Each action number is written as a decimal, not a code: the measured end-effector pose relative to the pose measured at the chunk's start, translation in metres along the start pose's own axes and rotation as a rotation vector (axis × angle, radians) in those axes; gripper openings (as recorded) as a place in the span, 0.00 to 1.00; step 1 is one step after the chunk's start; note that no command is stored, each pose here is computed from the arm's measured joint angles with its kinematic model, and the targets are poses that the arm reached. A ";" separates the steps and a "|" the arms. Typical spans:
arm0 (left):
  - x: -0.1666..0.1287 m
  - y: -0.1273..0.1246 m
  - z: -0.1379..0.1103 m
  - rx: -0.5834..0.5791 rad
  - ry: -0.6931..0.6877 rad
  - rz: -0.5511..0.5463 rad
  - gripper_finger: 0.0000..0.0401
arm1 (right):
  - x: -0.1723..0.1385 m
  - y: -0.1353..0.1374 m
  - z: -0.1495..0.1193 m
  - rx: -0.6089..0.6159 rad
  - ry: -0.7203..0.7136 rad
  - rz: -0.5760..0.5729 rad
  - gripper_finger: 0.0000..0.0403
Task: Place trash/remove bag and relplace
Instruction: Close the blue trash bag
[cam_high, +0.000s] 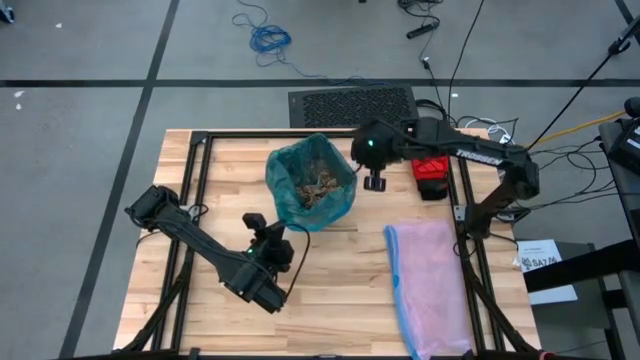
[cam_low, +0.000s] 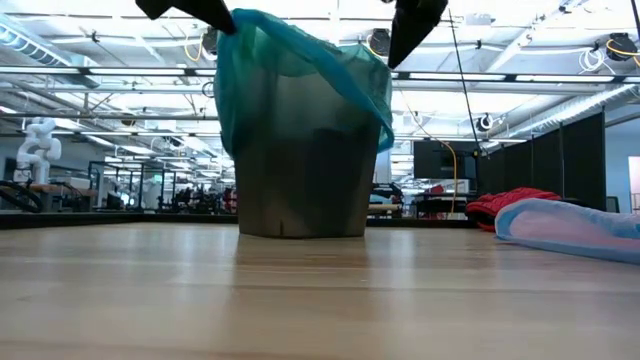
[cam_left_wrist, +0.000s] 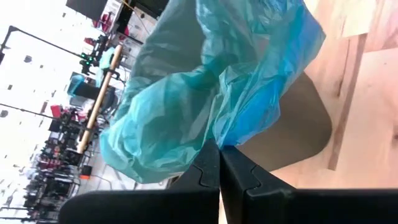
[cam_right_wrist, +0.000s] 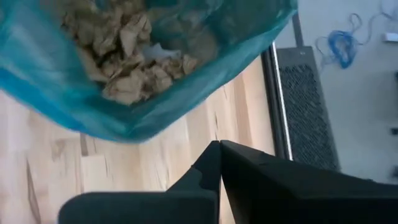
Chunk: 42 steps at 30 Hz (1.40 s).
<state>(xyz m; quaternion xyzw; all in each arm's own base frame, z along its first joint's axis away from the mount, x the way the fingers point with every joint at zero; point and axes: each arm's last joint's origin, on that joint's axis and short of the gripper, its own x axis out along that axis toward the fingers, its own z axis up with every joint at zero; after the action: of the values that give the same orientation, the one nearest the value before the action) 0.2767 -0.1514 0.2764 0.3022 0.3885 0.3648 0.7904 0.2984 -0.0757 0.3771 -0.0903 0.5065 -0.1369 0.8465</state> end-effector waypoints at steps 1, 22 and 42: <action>-0.001 0.002 0.001 0.002 0.001 0.002 0.00 | 0.004 -0.005 -0.002 0.009 0.006 0.009 0.00; -0.018 0.035 0.000 -0.076 -0.061 -0.013 0.00 | 0.055 0.053 -0.003 -0.035 -0.170 0.423 0.00; -0.048 0.098 0.015 0.063 -0.168 -0.065 0.00 | 0.033 0.120 -0.001 -0.172 -0.176 0.503 0.00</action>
<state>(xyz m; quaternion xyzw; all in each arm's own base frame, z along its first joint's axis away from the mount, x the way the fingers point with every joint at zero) 0.2353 -0.1397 0.3775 0.3434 0.3417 0.2998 0.8218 0.3290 0.0272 0.3140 -0.0448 0.4471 0.1292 0.8840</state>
